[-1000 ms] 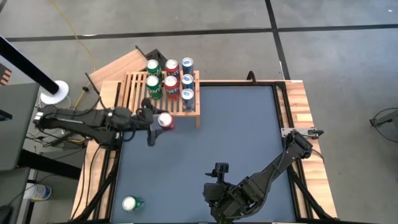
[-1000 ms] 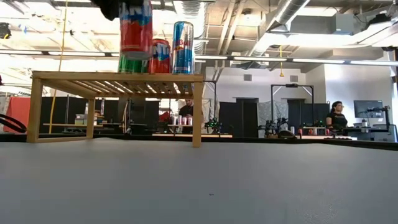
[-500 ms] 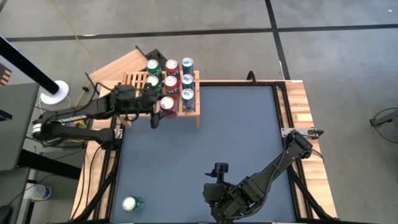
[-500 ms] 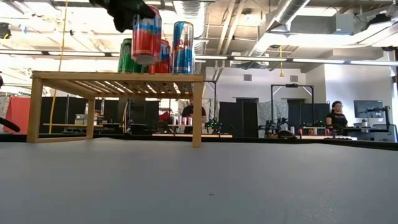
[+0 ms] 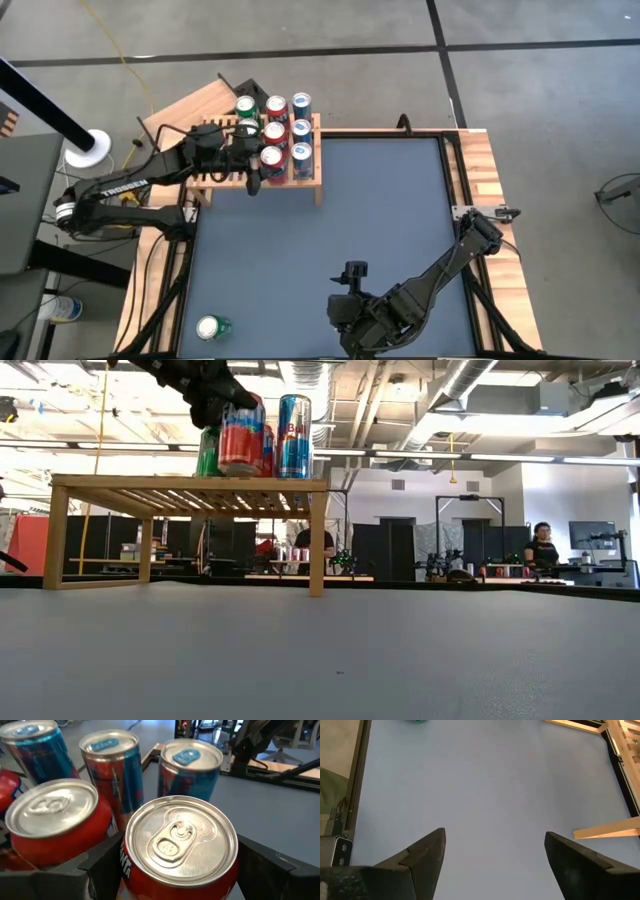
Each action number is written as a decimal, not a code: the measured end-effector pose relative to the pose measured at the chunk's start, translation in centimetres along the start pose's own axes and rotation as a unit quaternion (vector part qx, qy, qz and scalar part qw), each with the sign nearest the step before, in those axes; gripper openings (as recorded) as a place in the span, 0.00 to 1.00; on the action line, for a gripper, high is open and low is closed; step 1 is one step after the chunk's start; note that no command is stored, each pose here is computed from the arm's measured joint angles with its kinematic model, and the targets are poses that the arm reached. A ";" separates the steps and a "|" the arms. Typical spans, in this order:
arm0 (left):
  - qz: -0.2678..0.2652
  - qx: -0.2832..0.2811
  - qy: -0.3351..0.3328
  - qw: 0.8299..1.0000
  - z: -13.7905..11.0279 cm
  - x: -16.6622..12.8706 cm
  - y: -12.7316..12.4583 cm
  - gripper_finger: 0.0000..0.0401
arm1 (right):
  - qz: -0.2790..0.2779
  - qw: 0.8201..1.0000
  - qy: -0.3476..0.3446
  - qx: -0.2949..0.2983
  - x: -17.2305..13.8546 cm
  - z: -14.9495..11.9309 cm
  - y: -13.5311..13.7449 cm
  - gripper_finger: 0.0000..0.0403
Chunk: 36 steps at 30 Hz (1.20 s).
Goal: Place canned beverage on shelf
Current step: Put the red soda can on the shelf aligned with the other red soda cans
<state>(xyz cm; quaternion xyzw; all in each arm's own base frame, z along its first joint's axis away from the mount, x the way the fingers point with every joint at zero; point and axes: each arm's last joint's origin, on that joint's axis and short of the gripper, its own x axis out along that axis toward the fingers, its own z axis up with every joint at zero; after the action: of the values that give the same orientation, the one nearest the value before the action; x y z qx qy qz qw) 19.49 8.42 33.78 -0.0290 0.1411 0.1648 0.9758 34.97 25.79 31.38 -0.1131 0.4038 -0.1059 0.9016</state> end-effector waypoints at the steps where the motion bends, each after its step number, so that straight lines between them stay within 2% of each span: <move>1: 0.001 0.000 0.004 1.000 -0.1 0.1 0.1 0.74 | 0.000 1.000 0.000 -0.001 0.0 0.0 0.0 0.82; 24: -0.003 -0.008 0.019 1.000 -0.5 0.8 0.2 0.74 | 0.000 1.000 0.000 -0.006 0.0 0.0 0.0 0.82; 36: -0.034 0.004 0.022 0.999 -0.5 0.8 0.0 0.74 | 0.000 1.000 0.000 -0.006 0.0 0.0 0.0 0.82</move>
<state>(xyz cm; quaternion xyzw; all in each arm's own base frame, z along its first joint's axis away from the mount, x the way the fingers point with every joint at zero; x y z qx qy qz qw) 20.05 8.60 33.04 -0.0338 0.1616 0.1302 0.9777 34.97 25.79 31.38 -0.1185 0.4047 -0.1031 0.9009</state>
